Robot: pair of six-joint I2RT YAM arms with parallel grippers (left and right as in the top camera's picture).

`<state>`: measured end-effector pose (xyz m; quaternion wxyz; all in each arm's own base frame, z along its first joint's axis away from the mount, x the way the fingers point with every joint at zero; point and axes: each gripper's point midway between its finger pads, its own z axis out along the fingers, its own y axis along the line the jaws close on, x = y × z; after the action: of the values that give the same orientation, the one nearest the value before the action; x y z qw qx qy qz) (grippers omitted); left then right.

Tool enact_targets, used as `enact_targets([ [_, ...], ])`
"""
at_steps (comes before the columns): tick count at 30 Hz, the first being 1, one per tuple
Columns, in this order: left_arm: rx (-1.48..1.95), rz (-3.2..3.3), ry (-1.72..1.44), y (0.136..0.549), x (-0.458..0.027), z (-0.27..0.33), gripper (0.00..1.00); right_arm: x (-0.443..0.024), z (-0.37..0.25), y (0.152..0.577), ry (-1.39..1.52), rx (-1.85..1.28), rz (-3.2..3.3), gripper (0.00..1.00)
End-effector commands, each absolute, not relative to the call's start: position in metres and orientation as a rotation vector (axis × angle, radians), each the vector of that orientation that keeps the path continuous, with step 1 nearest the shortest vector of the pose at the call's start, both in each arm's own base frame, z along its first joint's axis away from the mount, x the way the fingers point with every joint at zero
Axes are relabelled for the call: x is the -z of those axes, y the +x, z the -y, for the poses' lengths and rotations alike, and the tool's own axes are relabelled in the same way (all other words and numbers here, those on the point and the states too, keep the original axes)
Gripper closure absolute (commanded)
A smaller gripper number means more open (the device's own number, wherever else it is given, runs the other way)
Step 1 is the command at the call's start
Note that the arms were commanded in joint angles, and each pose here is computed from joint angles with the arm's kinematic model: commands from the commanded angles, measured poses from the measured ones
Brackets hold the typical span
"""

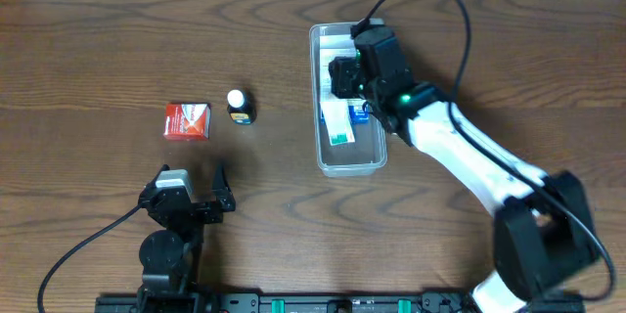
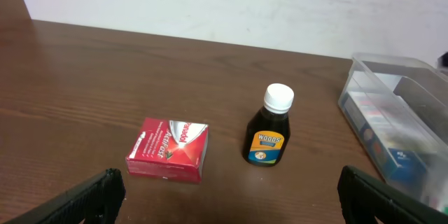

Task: Pack container
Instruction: 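Carry the white-green box into the container with the right gripper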

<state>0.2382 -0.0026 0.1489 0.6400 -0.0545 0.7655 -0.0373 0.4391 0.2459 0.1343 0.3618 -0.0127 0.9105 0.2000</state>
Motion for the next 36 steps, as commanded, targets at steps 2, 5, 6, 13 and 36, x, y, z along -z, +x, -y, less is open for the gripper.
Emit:
enact_targets([
  [2,0.08,-1.781,-0.105,0.238,-0.134,0.004,0.02,-0.123,-0.252,0.452,-0.058,-0.551,-2.349,0.48],
  [5,0.08,-1.781,-0.105,0.238,-0.134,0.004,0.02,-0.127,-0.254,0.451,-0.08,-0.558,-2.343,0.5],
  [6,0.08,-1.781,-0.105,0.238,-0.134,0.004,0.02,-0.129,-0.256,0.45,-0.093,-0.566,-2.341,0.51],
  [13,0.08,-1.781,-0.105,0.238,-0.134,0.004,0.02,-0.128,-0.257,0.431,-0.119,-0.578,-2.432,0.56],
  [36,0.08,-1.781,-0.105,0.238,-0.134,0.004,0.02,-0.153,-0.241,0.35,-0.498,-0.46,-2.582,0.41],
])
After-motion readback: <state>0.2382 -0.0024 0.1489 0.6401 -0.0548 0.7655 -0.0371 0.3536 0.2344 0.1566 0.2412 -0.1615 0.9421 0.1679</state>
